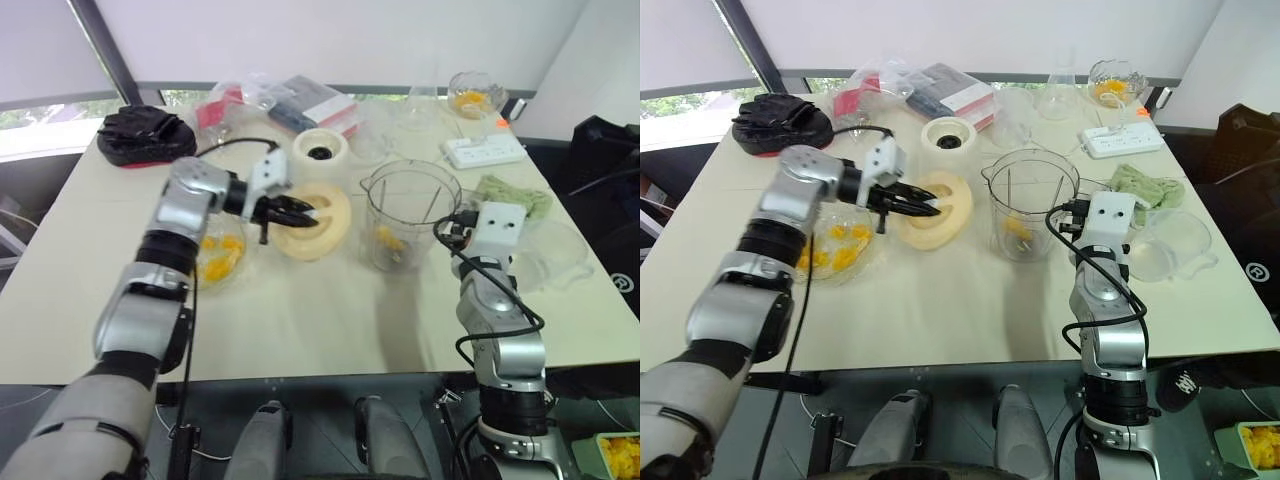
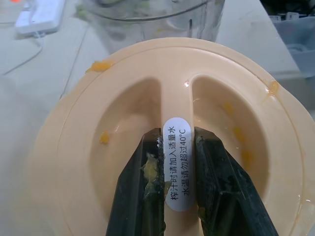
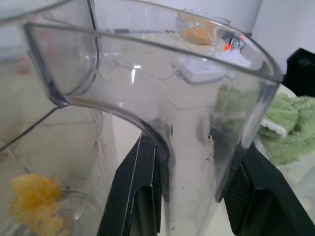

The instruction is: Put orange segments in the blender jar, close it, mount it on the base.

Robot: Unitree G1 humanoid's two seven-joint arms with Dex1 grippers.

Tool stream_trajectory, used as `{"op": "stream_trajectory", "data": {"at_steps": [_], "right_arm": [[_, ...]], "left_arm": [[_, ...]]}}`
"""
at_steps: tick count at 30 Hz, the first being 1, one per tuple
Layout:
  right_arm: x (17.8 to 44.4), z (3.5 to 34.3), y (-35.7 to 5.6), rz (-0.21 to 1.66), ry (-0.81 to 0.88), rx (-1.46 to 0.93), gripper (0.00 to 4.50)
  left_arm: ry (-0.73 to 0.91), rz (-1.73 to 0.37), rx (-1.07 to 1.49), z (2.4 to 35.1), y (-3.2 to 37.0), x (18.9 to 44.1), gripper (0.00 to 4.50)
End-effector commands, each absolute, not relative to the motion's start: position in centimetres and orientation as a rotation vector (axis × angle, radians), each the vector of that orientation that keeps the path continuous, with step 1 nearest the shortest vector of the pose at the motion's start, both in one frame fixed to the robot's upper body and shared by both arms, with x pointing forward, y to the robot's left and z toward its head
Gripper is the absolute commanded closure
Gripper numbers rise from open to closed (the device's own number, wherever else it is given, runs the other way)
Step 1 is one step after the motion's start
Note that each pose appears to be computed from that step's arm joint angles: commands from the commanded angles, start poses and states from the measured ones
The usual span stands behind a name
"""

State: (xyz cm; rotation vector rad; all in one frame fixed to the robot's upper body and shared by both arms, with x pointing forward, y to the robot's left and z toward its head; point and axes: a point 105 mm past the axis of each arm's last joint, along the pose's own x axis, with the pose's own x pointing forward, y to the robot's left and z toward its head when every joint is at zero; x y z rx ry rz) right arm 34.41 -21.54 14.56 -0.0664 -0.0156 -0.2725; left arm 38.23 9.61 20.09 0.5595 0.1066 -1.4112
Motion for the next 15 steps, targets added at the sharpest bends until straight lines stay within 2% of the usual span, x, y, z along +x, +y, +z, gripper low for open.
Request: {"op": "stream_trajectory", "data": {"at_steps": [1,6,10,15], "right_arm": [[34.5,15.5,-21.7,-0.292,-0.05,-0.078,3.43],[35.0,16.6,-20.7,-0.275,-0.082,-0.047,3.43],[35.1,17.4,-19.1,-0.227,-0.112,-0.035,3.43],[35.0,18.1,-17.1,-0.163,-0.128,-0.007,3.43]], "left_arm": [[0.004,-1.423,0.558,26.2,10.9,37.4,4.23],[-0.017,-1.432,0.597,30.5,11.4,37.3,4.23],[-0.062,-1.442,0.621,33.3,9.9,37.6,4.23],[-0.078,-1.493,0.67,33.3,7.4,37.9,4.23]]}}
